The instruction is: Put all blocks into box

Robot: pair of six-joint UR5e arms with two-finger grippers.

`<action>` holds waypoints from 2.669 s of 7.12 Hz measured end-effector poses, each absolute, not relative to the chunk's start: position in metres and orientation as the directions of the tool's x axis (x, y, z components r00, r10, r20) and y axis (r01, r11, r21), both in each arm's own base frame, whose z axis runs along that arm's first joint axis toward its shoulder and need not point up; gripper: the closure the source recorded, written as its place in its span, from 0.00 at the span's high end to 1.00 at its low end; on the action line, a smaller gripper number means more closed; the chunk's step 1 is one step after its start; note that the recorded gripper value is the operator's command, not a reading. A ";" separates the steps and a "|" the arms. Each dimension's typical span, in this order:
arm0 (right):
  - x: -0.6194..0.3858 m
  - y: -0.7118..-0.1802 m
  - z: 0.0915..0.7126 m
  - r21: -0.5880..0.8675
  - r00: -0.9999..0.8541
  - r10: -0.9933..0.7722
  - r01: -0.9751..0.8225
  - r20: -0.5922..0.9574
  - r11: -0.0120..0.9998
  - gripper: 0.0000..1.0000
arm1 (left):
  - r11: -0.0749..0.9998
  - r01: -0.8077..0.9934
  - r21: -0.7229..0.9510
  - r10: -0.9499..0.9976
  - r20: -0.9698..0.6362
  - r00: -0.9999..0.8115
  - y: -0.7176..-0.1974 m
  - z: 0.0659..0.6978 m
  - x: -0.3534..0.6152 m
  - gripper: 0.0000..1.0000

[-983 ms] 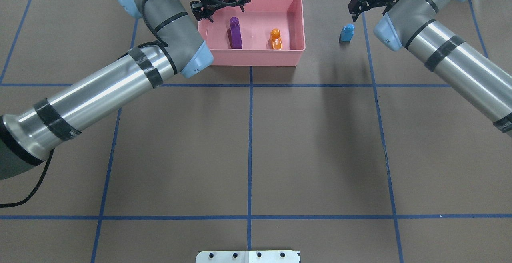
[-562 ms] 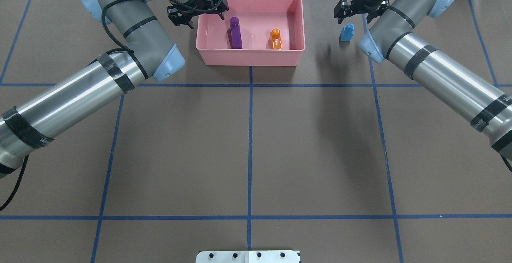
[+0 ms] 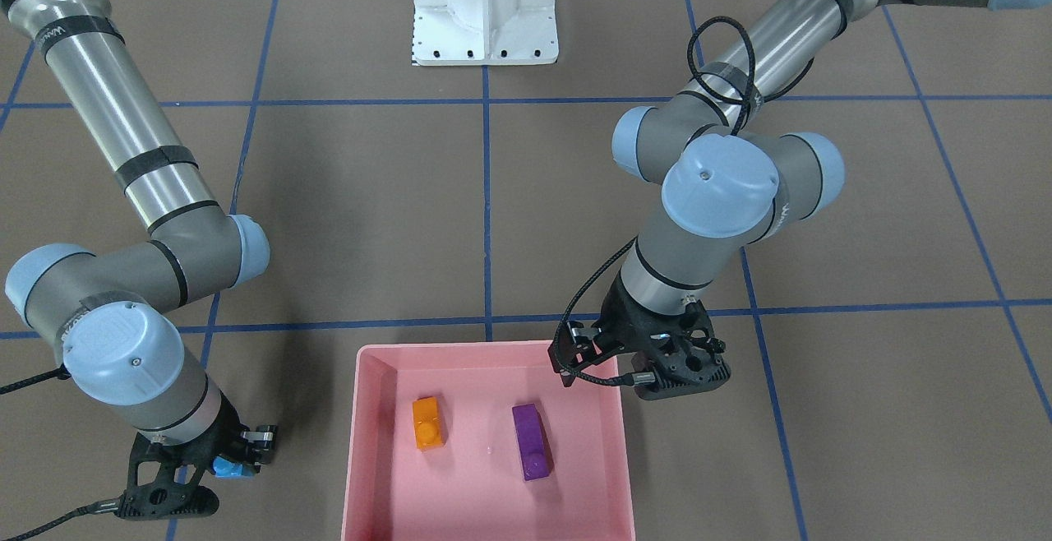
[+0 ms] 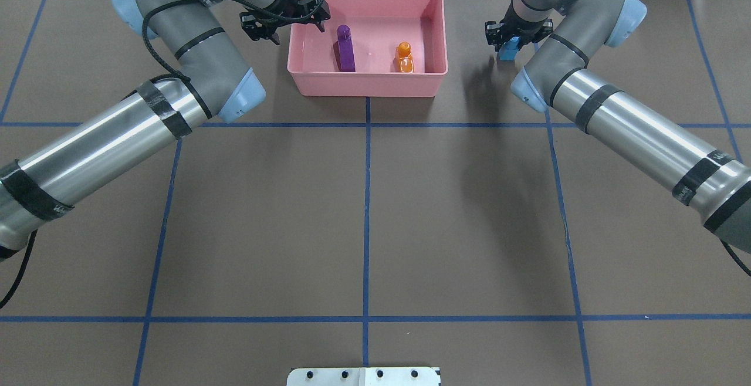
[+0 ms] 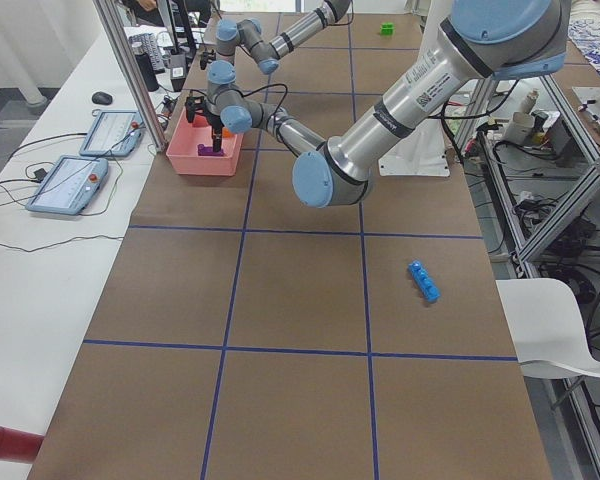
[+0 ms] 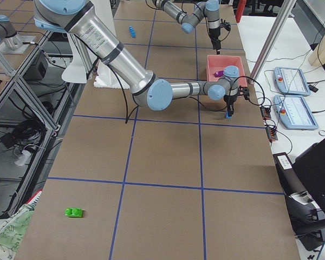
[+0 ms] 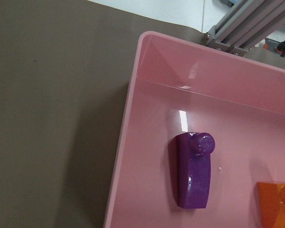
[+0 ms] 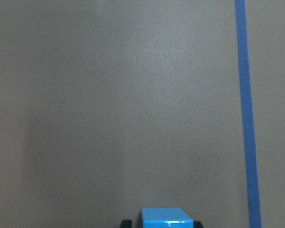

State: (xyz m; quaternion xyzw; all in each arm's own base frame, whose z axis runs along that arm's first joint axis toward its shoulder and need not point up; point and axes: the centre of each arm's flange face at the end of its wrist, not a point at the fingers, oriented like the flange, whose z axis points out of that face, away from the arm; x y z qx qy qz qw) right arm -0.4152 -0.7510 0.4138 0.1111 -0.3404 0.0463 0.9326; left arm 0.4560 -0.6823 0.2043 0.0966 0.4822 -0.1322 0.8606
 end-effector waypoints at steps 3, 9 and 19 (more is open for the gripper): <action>-0.398 -0.762 0.404 0.173 0.755 0.043 -0.205 0.655 0.963 0.00 | 0.947 0.319 0.039 -0.133 -0.857 0.499 -0.680 0.204 0.459 1.00; -0.389 -0.793 0.236 -0.053 0.493 0.345 -0.512 0.799 0.857 0.00 | 0.949 0.313 0.042 -0.126 -0.858 0.498 -0.664 0.226 0.449 1.00; -0.387 -0.764 0.185 0.012 0.641 0.238 -0.360 0.730 0.933 1.00 | 0.960 0.261 0.104 -0.050 -0.851 0.523 -0.581 0.317 0.379 1.00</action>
